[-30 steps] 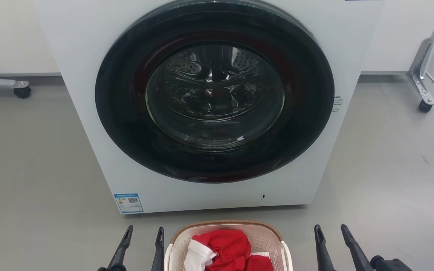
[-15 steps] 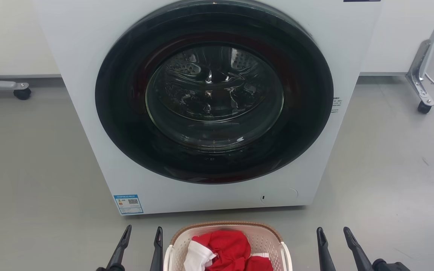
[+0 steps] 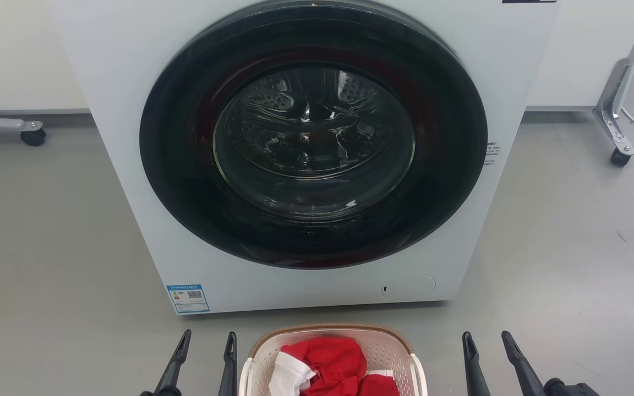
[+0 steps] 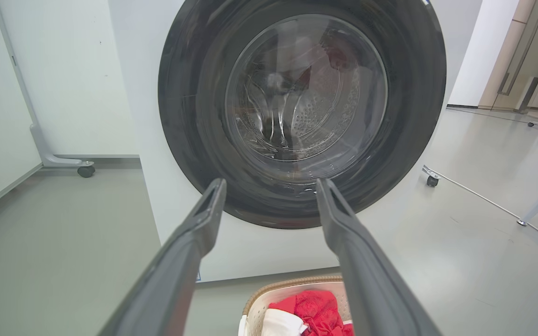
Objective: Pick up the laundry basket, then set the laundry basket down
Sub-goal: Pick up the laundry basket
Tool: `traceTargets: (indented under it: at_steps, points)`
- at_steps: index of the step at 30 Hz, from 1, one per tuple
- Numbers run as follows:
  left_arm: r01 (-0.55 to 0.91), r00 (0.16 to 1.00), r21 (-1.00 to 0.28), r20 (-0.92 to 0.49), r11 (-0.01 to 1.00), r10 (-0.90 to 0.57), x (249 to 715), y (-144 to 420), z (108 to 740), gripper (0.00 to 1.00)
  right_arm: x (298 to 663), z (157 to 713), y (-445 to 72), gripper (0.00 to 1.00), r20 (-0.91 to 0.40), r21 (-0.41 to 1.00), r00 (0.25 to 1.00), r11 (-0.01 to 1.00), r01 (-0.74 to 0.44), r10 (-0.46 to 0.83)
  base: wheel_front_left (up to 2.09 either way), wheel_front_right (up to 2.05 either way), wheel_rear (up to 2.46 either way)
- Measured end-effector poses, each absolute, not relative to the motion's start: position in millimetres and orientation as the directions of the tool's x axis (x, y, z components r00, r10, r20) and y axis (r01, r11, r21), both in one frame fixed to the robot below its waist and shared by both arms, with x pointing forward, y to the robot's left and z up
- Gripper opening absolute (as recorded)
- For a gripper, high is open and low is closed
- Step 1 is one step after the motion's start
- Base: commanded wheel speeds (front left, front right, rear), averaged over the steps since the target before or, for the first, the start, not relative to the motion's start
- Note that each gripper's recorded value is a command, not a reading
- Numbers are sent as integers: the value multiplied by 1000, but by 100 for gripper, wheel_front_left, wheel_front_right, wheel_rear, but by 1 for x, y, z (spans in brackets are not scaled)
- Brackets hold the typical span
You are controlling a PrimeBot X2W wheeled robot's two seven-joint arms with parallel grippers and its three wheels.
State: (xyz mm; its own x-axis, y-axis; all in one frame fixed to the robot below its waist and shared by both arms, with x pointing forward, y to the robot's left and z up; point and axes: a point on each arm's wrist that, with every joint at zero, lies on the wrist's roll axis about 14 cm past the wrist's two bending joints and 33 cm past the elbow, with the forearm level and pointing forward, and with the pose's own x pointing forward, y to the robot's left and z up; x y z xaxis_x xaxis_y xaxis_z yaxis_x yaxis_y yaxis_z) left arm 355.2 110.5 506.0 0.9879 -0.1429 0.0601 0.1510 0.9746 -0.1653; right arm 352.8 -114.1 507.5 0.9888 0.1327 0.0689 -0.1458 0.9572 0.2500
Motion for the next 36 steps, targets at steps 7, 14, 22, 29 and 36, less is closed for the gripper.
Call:
traceTargets:
  at_steps: [7, 14, 22, 29, 36]
  points:
    - [146, 989, -168, 44, 975, -140, 351, 111, 501, 100, 350, 505, -114, 100, 61, 248, 989, 958, -146, 135, 0, 0, 0]
    - [149, 989, -171, 38, 974, -145, 351, 111, 499, 100, 349, 501, -113, 100, 50, 252, 989, 956, -147, 139, 0, 0, 0]
    - [146, 989, -166, 22, 975, -144, 356, 111, 493, 100, 356, 497, -112, 100, 40, 256, 989, 955, -148, 143, 0, 0, 0]
    - [144, 989, -162, -3, 976, -146, 376, 111, 483, 100, 380, 493, -122, 100, 31, 256, 993, 960, -117, 113, 0, 0, 0]
    - [151, 987, -171, -33, 974, -159, 405, 107, 468, 100, 406, 475, -132, 100, -13, 252, 996, 964, -82, 88, 0, 0, 0]
